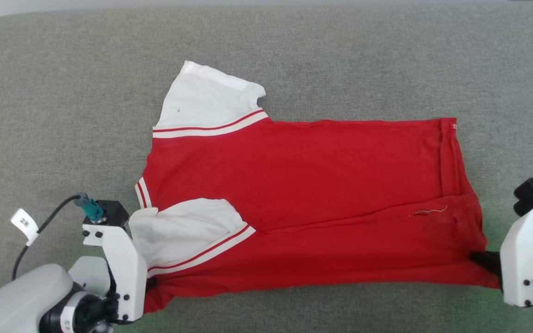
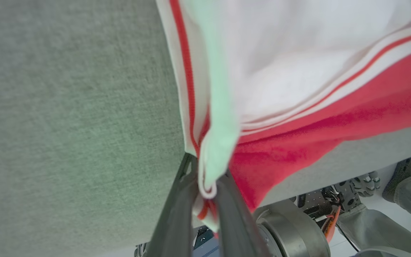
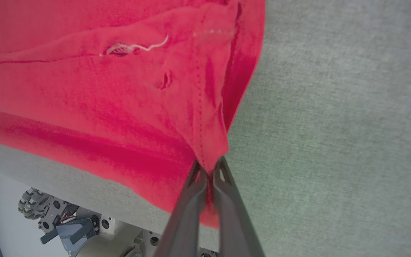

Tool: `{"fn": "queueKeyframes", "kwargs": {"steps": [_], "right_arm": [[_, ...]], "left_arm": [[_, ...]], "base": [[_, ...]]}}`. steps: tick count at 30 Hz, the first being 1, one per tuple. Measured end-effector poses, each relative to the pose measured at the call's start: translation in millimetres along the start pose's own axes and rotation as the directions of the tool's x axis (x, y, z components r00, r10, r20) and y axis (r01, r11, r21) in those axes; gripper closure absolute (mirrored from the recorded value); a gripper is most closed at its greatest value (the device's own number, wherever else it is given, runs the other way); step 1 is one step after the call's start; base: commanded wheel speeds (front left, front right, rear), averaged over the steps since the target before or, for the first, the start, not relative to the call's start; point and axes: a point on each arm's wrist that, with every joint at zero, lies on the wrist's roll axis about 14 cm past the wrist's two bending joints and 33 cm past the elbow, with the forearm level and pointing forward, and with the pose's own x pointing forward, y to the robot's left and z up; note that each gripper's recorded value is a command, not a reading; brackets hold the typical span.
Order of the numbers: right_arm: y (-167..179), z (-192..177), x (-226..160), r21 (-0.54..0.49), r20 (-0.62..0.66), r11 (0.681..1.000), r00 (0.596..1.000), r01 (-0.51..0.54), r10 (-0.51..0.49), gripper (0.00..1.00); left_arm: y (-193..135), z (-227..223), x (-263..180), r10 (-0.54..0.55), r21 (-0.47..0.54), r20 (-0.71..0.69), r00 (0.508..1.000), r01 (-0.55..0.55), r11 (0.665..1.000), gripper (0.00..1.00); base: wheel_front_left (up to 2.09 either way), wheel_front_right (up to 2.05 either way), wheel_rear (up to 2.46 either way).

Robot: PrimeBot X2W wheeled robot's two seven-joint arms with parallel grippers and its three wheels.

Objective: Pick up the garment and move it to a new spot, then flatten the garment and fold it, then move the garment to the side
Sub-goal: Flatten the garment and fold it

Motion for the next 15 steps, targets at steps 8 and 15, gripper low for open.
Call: {"fn": "queueKeyframes", "kwargs": {"steps": [8, 15], "right_arm": [[4.1, -12.7, 19.9, 0.043, 0.004, 0.999, 1.000, -0.005, 0.004, 0.23], [1.4, 10.5, 6.7, 0.032, 0.154, 0.999, 0.988, 0.012, -0.017, 0.00]], "left_arm": [[-6.2, -3.9, 10.7, -0.012, -0.011, -0.019, 1.000, 0.012, 1.000, 0.00], [-4.8, 30.2, -12.6, 0.008, 0.067, 0.050, 0.999, -0.012, 0.998, 0.00]], "base": [[0.00, 0.00, 0.00], [0.00, 0.00, 0.00]]}}
